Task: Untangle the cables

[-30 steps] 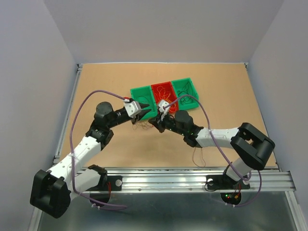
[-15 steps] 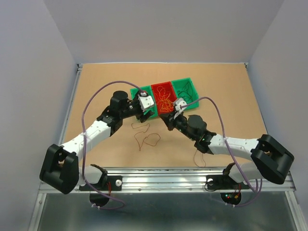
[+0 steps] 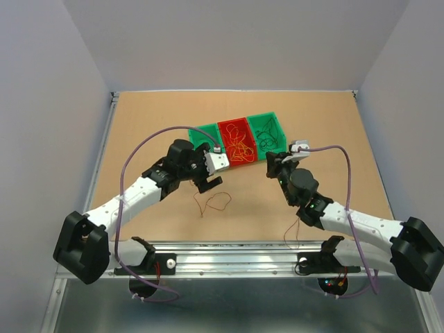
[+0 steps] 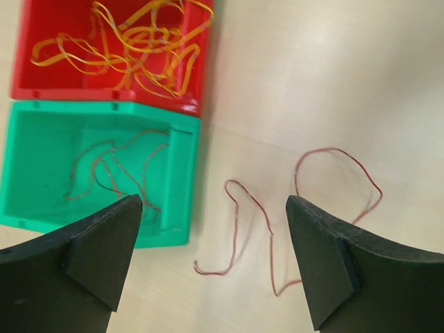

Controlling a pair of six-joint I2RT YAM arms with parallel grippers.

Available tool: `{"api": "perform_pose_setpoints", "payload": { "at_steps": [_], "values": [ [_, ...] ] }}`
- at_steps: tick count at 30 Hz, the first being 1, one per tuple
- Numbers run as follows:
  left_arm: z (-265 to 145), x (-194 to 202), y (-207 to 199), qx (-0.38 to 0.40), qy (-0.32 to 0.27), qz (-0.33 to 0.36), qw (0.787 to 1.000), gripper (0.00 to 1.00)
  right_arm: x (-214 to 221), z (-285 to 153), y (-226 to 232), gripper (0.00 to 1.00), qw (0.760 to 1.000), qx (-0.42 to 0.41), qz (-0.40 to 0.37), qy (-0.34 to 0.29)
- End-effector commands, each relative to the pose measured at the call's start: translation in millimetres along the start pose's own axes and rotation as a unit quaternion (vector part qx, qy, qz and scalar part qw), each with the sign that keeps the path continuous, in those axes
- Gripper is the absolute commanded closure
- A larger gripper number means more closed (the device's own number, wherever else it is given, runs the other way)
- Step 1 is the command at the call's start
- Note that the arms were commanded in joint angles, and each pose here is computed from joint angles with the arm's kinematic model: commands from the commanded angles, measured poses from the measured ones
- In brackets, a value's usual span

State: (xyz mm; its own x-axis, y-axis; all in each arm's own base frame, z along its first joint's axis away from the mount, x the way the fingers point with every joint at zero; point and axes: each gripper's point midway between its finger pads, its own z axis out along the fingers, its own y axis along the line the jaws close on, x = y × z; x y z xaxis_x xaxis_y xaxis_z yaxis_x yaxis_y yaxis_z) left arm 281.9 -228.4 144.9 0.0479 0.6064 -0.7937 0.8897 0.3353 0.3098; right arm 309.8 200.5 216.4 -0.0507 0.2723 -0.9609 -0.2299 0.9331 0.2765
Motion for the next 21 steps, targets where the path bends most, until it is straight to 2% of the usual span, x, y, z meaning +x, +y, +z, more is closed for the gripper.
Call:
{"api": "perform_pose_setpoints", "payload": {
  "at_steps": [1, 3, 12, 21],
  "values": [
    [2, 30, -23, 0.024, 0.076, -0.01, 0.997, 0.03, 0, -1, -29, 0.99, 0.998, 0.067, 0.021, 0.002],
    [8, 40, -27, 0.013, 0.105, -0.008, 0.994, 0.02, -1, -1, -31, 0.99, 0.997, 0.067, 0.024, 0.007],
    [15, 54, -37, 0.034, 0.138, -0.032, 0.989, 0.01, 0, -2, -30, 0.99, 0.997, 0.06, 0.033, 0.016],
    [31, 83, -31, 0.013, 0.198, -0.048, 0.979, 0.01, -2, -4, -35, 0.99, 0.997, 0.064, 0.035, 0.014]
  ]
}}
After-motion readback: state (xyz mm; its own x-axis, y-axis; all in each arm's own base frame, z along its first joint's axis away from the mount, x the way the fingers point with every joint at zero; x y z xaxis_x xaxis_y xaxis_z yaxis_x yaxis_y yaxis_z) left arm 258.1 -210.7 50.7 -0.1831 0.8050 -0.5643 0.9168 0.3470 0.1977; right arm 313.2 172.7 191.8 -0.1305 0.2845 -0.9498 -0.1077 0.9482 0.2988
